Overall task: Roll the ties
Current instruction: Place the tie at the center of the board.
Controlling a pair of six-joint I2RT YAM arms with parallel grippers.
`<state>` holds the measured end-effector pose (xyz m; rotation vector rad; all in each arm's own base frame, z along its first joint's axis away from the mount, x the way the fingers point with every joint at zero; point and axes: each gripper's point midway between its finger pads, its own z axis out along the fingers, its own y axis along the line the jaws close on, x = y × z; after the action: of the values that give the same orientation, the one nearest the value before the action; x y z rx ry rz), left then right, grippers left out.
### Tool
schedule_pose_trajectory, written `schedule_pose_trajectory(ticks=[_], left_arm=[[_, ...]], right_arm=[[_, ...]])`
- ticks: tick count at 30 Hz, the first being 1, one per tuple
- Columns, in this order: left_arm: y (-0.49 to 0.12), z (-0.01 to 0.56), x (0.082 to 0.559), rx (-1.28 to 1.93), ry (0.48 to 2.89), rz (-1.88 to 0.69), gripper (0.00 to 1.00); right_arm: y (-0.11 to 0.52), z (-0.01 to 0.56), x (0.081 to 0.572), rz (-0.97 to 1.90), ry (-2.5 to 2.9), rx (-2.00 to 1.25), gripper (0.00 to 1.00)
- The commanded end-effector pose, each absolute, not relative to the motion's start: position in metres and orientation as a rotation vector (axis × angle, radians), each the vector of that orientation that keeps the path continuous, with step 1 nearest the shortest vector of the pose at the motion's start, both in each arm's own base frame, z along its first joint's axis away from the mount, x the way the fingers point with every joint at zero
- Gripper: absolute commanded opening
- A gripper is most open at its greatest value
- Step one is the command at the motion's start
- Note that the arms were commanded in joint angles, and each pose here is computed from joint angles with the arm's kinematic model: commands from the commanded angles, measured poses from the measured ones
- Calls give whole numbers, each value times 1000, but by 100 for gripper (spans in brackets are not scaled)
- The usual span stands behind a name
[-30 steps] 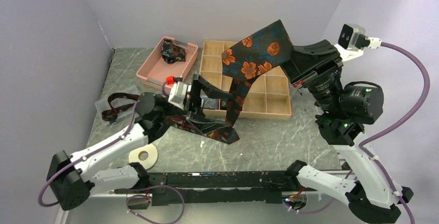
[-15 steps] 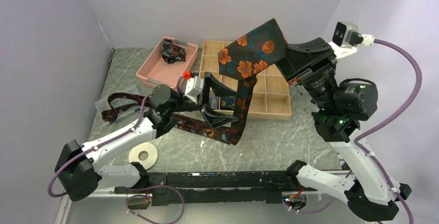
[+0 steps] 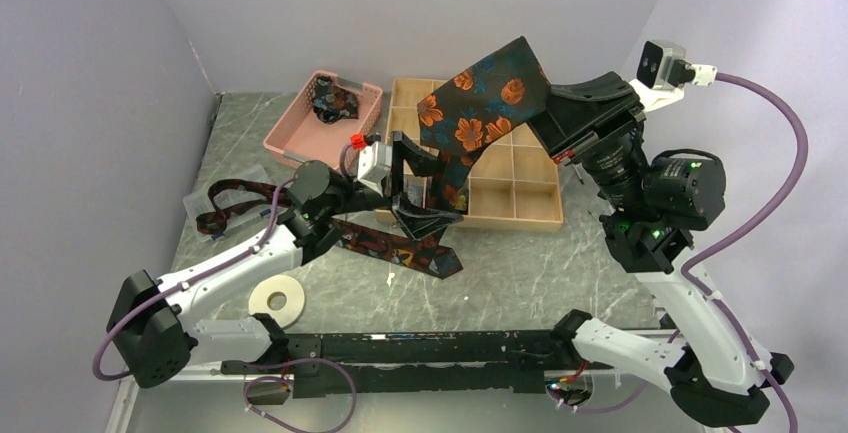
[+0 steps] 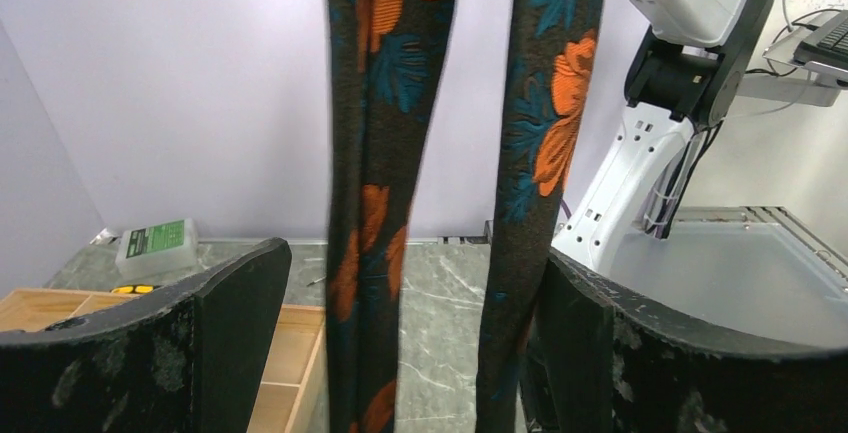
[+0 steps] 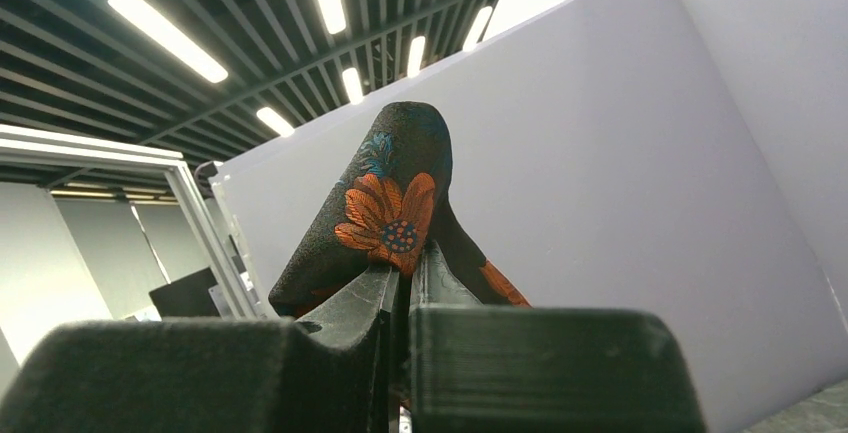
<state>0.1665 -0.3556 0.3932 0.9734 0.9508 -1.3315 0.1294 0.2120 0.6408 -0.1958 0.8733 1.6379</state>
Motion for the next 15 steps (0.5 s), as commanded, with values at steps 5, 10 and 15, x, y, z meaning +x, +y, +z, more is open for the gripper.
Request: schedule_pose_trajectory(ticks=[5, 10, 15], left_arm=[[-366, 395, 163, 1065, 894, -1404, 56], [-355, 358, 167, 1053, 1132, -1348, 4], [-324, 305, 158, 1014, 1543, -1280, 3]], right_arm=[[195, 663, 109, 1647, 763, -211, 0], [177, 646, 130, 1458, 818, -105, 0], [131, 567, 190, 1083, 1013, 210, 0]])
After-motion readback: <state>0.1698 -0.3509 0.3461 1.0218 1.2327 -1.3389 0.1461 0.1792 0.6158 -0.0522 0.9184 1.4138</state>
